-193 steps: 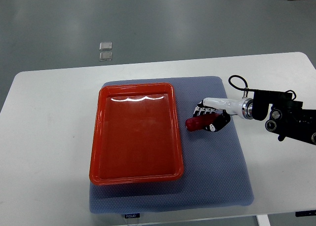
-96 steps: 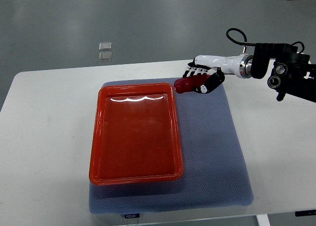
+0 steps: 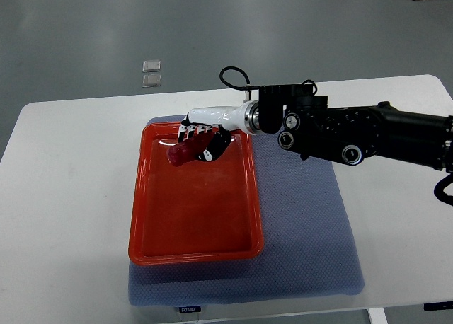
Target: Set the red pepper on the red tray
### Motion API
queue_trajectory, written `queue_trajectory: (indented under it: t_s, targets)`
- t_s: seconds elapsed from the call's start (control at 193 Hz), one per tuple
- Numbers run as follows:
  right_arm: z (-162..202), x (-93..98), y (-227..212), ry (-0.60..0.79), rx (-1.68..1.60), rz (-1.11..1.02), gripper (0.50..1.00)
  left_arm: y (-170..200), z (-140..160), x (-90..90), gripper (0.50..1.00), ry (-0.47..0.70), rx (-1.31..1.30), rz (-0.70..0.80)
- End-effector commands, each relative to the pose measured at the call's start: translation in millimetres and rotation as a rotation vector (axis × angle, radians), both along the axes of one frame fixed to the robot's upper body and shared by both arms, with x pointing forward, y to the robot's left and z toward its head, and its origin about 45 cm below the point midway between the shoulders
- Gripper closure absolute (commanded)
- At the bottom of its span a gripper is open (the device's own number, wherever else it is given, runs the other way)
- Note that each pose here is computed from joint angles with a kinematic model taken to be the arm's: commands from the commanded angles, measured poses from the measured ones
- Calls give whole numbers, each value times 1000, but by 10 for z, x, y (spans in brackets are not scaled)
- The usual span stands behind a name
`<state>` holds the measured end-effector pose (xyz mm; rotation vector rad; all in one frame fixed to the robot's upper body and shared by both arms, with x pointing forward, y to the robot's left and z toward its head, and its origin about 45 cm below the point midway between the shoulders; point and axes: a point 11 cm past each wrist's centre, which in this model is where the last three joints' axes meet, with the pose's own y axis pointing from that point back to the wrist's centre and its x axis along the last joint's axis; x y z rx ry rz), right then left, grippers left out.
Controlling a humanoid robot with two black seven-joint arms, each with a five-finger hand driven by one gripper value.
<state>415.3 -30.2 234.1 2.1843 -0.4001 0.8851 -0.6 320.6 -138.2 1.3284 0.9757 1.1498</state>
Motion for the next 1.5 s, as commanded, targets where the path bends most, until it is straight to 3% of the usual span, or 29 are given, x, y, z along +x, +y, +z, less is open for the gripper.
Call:
queue_trajectory:
  t_s: [0.0,0.249,0.436,0.514,0.69,0.763,0.986,1.167,1.339,1.494]
  targets:
    - [-145,-81,196,7,-13,21,1000,-4,0,0,500,0,-1,0]
    - [-449,1,-69,23,-49,-64,1000,-4,0,1,500,0,-1,1]
    - [-585,-57,-114,46,-48,-75,1000,-4,0,1,500,0,-1,1]
    - [-627,-76,-126,54,-45,-80,940,-9,-1,-1,500,0,-3,0]
    - [-610,-66,-119,56,-23,-95,691,-4,0,1,500,0,-1,1]
    - [-599,-65,-111,57,-17,-96,638,2,0,1,500,0,0,2]
    - [-412,17,-45,51,53,-120,611,12,1,2,500,-1,3,2]
    - [104,241,39,67,302,-215,611,12,1,1,500,0,3,0]
    - [368,515,-458,229,755,-462,613,12,1,1,500,0,3,0]
    - [161,550,-904,434,1136,-697,611,2,0,0,500,0,0,0]
